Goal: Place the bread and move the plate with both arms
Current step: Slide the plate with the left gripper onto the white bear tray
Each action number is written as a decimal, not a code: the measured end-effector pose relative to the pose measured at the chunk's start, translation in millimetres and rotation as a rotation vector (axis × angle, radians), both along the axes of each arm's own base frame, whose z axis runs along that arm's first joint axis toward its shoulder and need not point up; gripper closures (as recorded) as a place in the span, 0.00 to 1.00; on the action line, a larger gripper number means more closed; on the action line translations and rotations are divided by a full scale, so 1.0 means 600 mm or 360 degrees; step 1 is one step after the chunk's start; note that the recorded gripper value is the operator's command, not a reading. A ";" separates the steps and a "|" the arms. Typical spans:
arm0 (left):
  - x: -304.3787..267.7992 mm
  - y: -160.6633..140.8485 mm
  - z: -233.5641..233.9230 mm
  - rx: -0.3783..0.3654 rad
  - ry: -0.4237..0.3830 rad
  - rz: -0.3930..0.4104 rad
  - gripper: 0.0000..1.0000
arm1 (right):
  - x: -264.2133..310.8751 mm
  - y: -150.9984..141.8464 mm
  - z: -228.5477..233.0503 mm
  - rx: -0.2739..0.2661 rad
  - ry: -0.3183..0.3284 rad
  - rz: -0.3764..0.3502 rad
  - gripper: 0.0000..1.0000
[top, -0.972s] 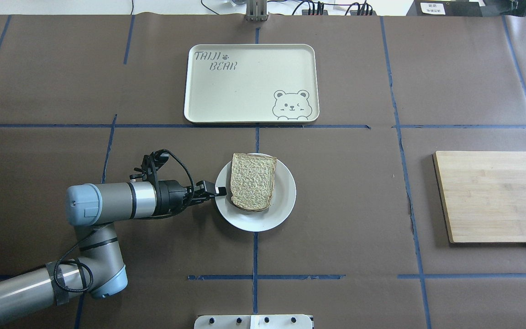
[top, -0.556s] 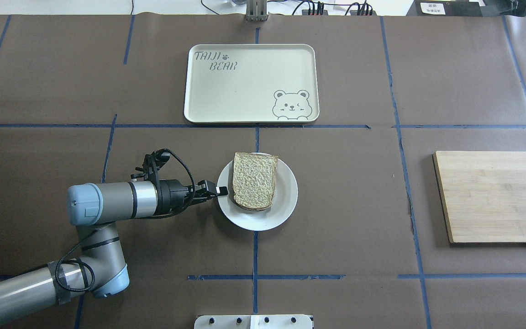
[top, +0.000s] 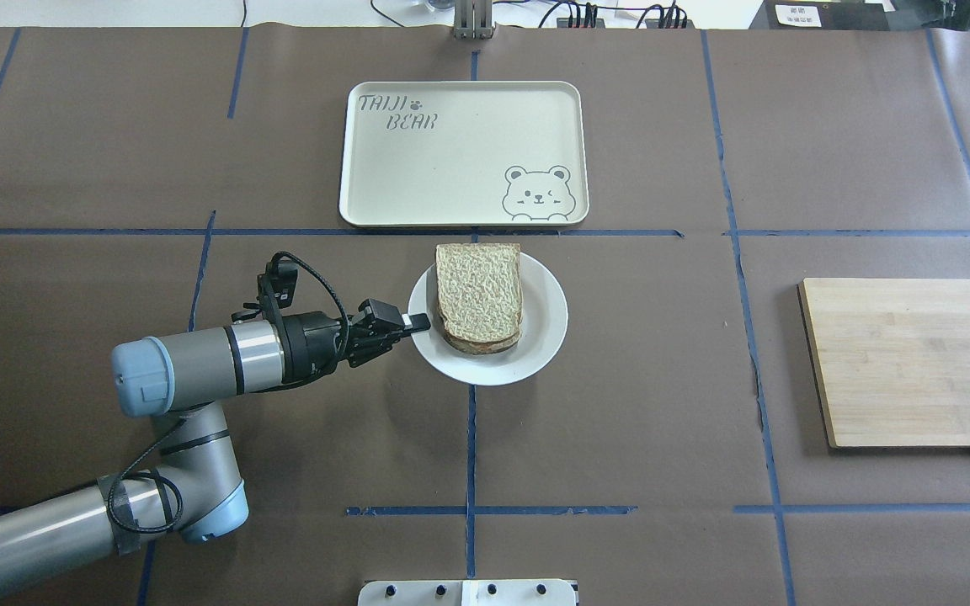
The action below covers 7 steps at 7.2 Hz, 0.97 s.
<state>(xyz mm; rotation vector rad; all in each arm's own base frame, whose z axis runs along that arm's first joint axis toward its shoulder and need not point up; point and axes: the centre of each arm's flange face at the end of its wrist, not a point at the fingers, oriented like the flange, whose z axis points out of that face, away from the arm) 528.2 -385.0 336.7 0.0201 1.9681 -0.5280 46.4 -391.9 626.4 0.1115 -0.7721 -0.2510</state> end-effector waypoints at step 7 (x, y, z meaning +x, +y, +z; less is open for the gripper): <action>-0.025 -0.293 -0.006 -0.0344 -0.0017 -0.0307 1.00 | 0.000 0.001 -0.001 -0.0005 -0.0002 0.0005 0.00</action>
